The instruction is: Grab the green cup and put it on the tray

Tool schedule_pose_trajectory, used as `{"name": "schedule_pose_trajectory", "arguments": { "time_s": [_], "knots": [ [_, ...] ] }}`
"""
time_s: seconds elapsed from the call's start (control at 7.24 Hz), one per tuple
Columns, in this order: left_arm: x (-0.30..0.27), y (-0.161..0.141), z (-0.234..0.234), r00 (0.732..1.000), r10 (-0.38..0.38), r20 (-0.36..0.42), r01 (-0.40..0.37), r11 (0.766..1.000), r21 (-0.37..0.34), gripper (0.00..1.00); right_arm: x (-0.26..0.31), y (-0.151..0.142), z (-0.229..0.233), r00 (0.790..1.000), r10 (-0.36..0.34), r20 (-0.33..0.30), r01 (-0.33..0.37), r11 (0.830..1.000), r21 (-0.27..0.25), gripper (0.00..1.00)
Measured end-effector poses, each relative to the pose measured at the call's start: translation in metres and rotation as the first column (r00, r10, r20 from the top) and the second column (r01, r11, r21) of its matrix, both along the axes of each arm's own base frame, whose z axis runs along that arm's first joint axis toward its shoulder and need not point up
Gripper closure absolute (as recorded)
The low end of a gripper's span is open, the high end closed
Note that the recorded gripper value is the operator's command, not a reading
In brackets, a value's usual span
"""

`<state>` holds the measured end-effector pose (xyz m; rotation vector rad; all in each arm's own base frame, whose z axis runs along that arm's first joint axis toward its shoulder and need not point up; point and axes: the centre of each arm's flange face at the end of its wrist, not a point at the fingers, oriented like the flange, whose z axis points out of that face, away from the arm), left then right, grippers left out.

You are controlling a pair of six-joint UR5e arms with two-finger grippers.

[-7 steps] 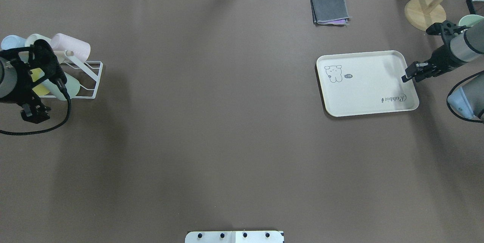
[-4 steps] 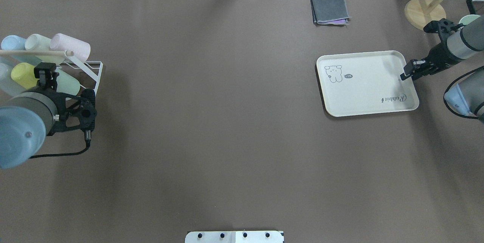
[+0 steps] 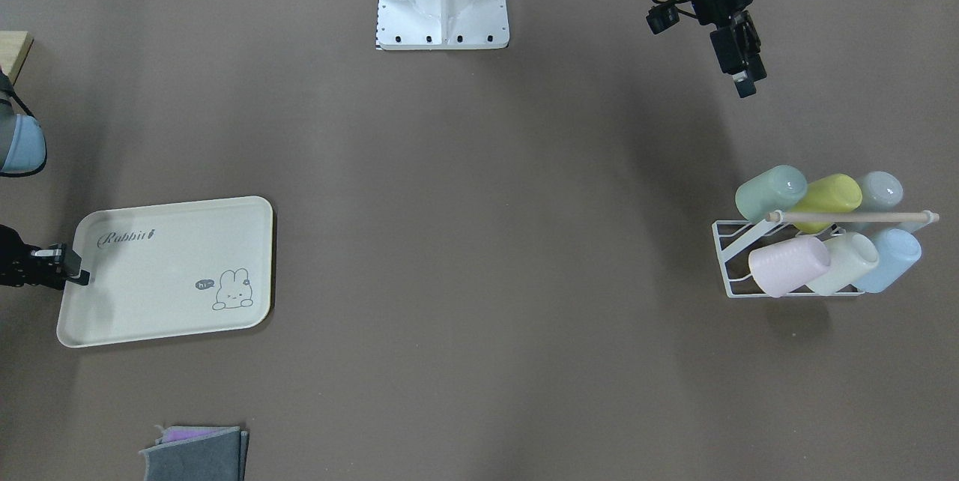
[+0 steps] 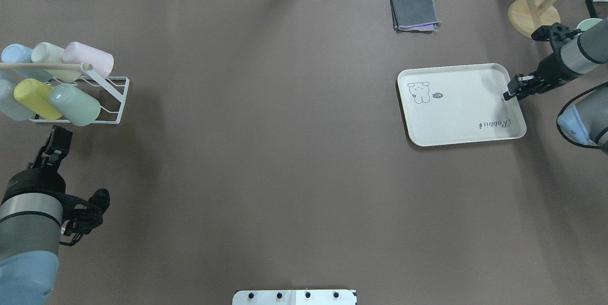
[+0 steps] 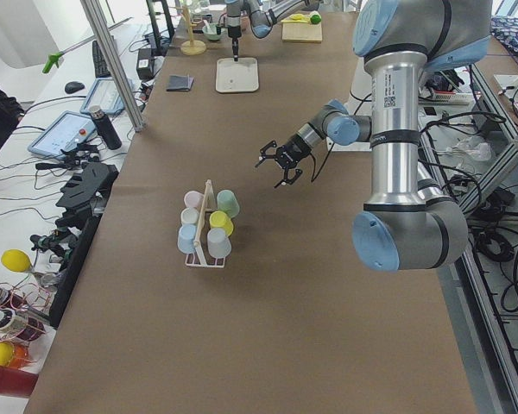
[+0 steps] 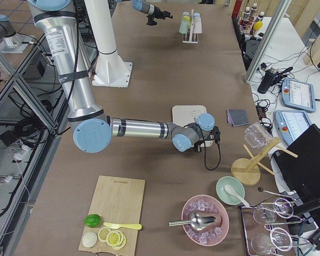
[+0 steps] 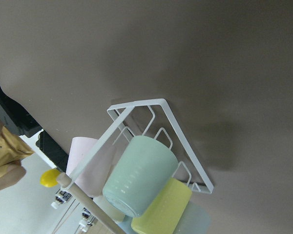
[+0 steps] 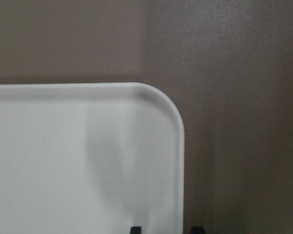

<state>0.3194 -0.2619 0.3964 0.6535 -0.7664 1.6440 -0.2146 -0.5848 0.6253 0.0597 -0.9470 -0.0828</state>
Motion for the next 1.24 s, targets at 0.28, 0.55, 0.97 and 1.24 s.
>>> {"name": "schedule_pose_trajectory", "arguments": {
  "time_s": [0.28,0.55,0.97,1.24],
  "knots": [
    [0.021,0.009,0.020,0.973,0.069,0.218,-0.099,0.987,0.130,0.02,0.000,0.000,0.001,1.000,0.000,0.000,0.000,1.000,-0.001,0.55],
    [0.037,0.011,0.046,0.944,0.087,0.320,-0.143,0.977,0.157,0.02,0.000,0.000,0.001,1.000,0.000,-0.001,0.000,1.000,-0.002,0.55],
    [0.051,0.009,0.091,0.904,0.078,0.420,-0.162,0.972,0.169,0.02,0.000,0.000,0.002,1.000,0.001,-0.003,-0.001,1.000,-0.004,0.55],
    [0.056,0.003,0.098,0.887,0.039,0.460,-0.177,0.949,0.262,0.02,0.000,0.000,0.004,1.000,-0.001,-0.004,0.000,1.000,-0.007,0.80]
  ]
}}
